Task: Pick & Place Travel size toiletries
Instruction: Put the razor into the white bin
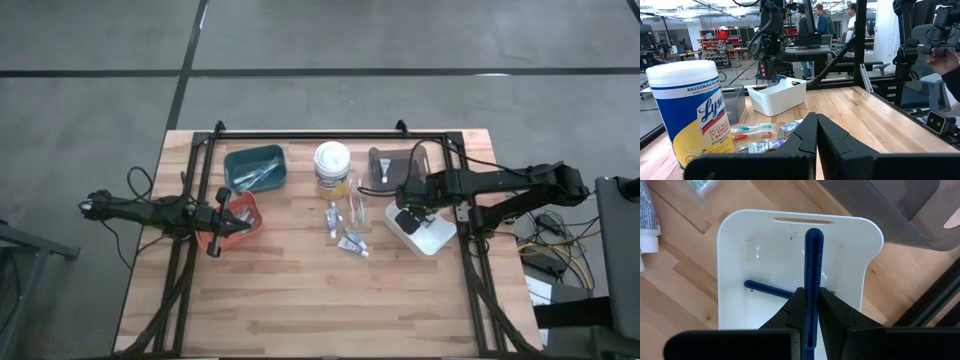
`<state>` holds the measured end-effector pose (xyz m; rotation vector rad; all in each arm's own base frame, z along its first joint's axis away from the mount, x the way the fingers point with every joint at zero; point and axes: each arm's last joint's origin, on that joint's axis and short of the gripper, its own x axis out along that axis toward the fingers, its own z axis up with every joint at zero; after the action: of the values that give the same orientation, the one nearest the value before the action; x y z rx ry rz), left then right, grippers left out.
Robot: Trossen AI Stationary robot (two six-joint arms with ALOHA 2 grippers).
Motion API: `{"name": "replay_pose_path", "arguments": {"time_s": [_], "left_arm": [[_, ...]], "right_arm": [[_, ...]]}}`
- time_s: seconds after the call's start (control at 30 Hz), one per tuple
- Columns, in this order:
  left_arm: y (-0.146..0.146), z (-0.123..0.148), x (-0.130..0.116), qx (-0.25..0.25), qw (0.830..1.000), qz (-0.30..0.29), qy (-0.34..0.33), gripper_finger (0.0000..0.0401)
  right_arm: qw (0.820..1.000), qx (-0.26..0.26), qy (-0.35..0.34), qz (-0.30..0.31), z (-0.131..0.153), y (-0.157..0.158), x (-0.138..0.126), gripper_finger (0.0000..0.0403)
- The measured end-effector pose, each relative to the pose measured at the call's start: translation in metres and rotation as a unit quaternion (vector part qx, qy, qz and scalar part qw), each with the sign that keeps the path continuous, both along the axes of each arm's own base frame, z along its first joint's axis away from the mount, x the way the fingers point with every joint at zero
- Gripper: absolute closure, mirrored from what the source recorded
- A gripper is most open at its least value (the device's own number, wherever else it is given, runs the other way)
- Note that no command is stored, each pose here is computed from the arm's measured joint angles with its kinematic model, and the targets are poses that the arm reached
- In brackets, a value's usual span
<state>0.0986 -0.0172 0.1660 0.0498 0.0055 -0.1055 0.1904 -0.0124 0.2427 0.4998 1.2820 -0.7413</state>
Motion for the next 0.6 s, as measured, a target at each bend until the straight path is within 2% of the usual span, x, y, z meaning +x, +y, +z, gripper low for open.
{"name": "replay_pose_path", "arguments": {"time_s": [0.4,0.6], "left_arm": [[0.0000,0.0001,0.0000,0.000,1.000,0.000,0.000,0.0394],[0.0000,0.0000,0.0000,0.000,1.000,0.000,0.000,0.0394]], "right_arm": [[0.999,-0.041,0.006,0.011,0.0005,-0.0023,-0.0003,0.0371],[0.999,-0.040,0.004,0.003,0.0006,-0.0022,-0.0002,0.0322]]}}
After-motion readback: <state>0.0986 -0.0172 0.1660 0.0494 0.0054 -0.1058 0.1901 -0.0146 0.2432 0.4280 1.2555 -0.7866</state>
